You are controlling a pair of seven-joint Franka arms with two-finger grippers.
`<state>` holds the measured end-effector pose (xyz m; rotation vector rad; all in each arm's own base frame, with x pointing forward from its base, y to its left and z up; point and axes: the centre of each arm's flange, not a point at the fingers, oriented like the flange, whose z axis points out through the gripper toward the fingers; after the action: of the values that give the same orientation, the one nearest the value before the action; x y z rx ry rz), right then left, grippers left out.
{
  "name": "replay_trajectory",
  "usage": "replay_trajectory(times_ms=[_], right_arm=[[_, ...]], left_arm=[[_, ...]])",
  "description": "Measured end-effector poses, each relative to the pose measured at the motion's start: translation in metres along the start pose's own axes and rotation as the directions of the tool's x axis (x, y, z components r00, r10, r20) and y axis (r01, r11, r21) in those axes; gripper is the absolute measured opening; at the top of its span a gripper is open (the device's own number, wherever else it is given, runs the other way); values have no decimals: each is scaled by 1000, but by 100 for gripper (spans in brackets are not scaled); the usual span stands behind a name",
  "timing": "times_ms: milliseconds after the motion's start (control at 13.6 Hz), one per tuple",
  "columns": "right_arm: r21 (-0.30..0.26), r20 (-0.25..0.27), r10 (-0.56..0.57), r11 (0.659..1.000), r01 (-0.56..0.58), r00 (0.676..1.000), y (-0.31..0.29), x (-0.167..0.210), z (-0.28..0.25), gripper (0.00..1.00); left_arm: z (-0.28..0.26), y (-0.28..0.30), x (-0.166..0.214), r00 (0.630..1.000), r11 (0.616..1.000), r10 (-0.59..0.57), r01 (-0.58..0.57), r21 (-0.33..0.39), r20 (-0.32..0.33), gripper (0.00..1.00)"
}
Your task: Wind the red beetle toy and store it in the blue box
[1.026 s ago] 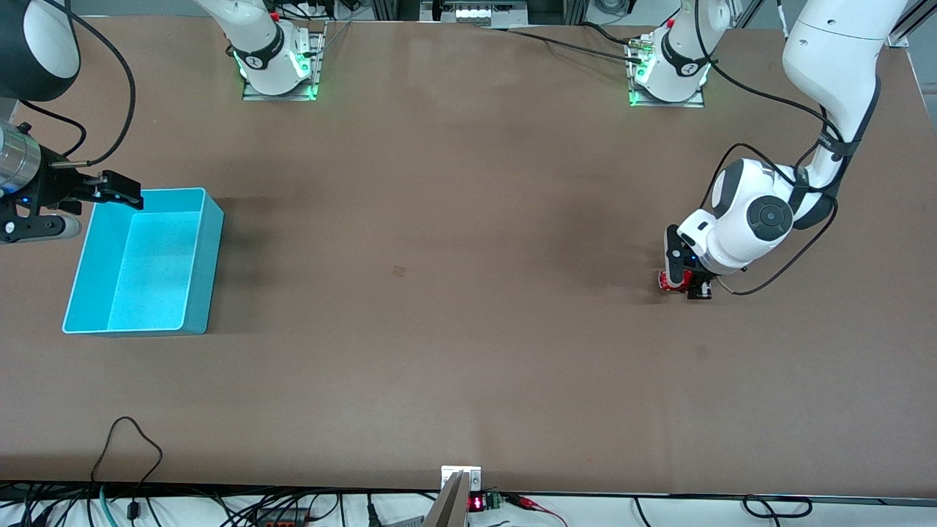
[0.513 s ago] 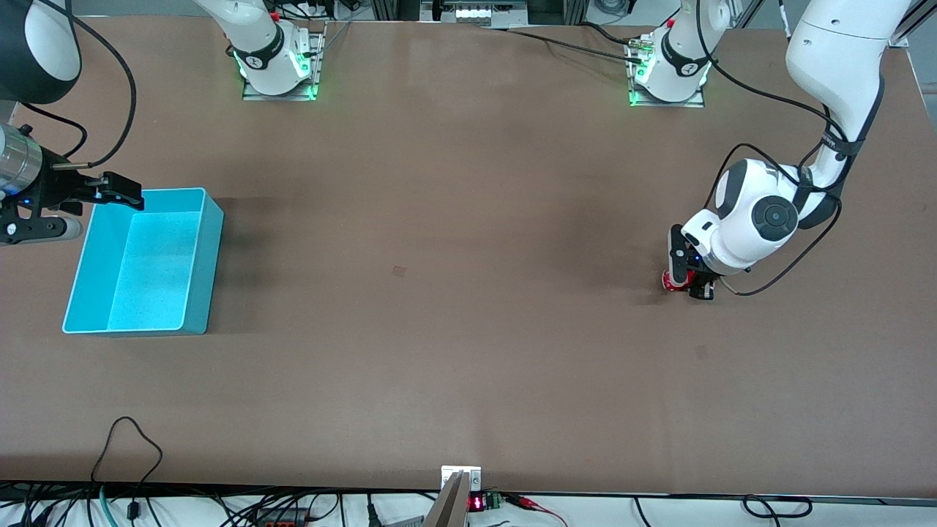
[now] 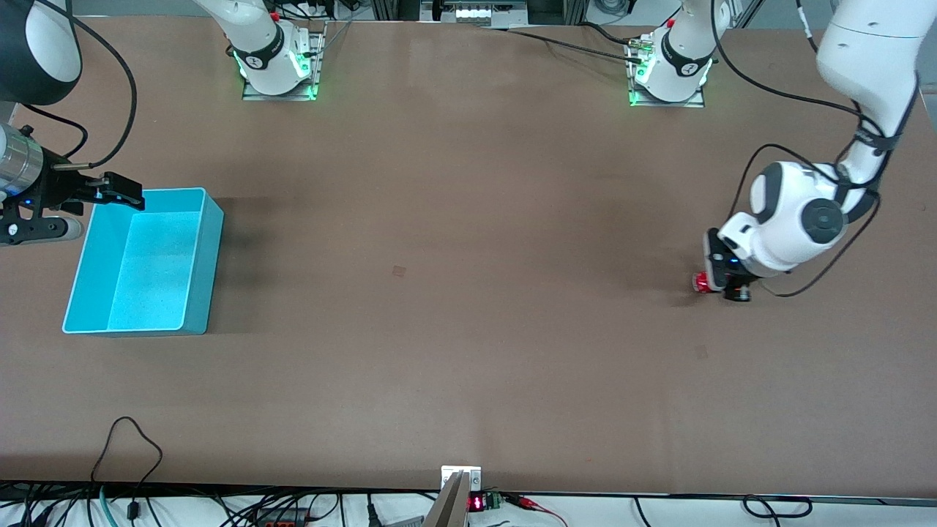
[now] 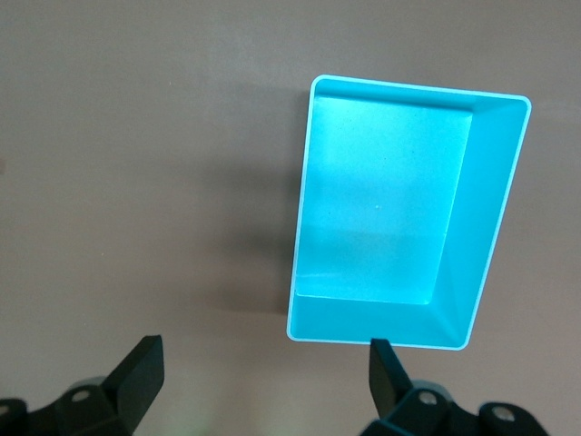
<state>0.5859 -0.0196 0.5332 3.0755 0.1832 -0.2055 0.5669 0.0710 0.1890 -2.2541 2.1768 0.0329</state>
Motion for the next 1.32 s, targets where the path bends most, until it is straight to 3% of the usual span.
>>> replay_trajectory(times_ms=[293,806,1026,1246,1319], right_arm=[[0,0,0,1000,0,1000,0,0,0,100],[0,0,-1,1000,1,1000,0,0,0,100],[0,0,-1,1000,1,1000,0,0,0,100],[0,0,-1,1000,1,1000,0,0,0,100],[0,0,-1,1000,1,1000,0,0,0,100]], left_arm=[[1,3,-58,1000,1000,1,-1,6,-3,42],[10,4,-58,998,998,63,-63,-6,-11,46],[11,-2,-59,998,998,63,-63,-5,-12,71],[-15,-15,-53,998,996,68,-68,-49,-9,99],[-31,-19,-47,998,995,61,-61,-75,-6,100]])
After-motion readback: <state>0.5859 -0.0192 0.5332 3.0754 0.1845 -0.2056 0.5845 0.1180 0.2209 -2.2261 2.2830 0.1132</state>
